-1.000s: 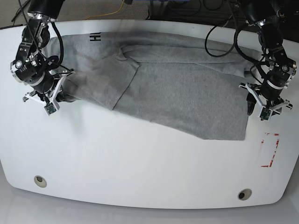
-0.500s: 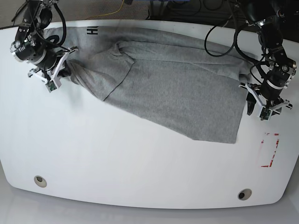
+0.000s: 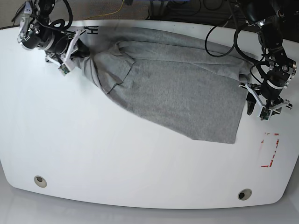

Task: Layout the t-shirt on the table in an organized manner, then fold the t-shirt properly
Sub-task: 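Lift the pinched corner with the right gripper and pull it outward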

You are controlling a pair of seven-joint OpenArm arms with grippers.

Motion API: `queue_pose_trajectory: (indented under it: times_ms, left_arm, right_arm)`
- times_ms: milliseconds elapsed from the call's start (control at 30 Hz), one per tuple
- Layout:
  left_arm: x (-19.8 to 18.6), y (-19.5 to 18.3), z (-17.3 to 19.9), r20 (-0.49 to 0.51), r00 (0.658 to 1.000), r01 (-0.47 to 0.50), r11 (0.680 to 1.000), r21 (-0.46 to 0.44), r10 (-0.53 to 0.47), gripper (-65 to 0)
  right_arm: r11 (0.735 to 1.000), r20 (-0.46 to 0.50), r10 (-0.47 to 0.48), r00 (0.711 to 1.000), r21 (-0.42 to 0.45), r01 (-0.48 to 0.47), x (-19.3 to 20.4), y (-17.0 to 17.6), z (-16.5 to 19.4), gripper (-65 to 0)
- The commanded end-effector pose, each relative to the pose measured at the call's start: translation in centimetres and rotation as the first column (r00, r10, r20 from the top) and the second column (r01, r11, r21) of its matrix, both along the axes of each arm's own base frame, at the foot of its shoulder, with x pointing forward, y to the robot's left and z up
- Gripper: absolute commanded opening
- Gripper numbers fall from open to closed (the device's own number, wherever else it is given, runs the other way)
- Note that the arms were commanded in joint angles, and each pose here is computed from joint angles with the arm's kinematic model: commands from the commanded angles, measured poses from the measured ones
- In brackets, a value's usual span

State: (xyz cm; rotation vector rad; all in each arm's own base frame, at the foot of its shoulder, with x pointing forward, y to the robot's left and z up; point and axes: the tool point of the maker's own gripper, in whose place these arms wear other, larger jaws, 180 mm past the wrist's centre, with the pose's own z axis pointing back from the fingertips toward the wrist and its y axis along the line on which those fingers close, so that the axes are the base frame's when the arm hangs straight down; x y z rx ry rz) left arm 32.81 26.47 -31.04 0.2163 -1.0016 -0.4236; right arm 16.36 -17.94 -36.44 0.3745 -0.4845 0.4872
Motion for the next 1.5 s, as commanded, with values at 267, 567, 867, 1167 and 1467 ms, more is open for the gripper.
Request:
queue_pose_trajectory:
  times_ms: [267,567,867,1167,1467]
  left_arm:
    - [0.8,0.0,1.6,0.059,0.998,0.009,1.000,-0.001,-0.009,-38.3]
    - [0.7,0.1,1.5,0.056,0.998,0.006,1.000,0.000,-0.006,-38.3]
    - [0.6,0.1,1.5,0.055,0.998,0.006,1.000,-0.001,-0.006,-38.3]
    - [0.6,0.0,1.5,0.054,0.998,0.008,1.000,-0.001,-0.008,-38.3]
    - [0.7,0.0,1.5,0.056,0.998,0.008,1.000,-0.001,-0.008,-38.3]
  right_arm:
    - [0.969,-0.115,0.246,0.962,0.057,-0.241,-3.3,4.5,-2.0,-44.1]
    - [0.956,-0.131,0.294,0.947,0.053,-0.289,-3.9,4.7,-2.2,-16.4]
    - [0.996,0.075,0.092,0.993,-0.027,-0.091,2.6,-0.9,1.6,-20.3]
    - [0.998,0.223,0.026,0.975,-0.053,-0.015,7.3,-2.9,4.8,-20.0]
    - [1.000,0.214,-0.029,0.976,0.014,0.027,8.0,-2.1,3.9,-20.2]
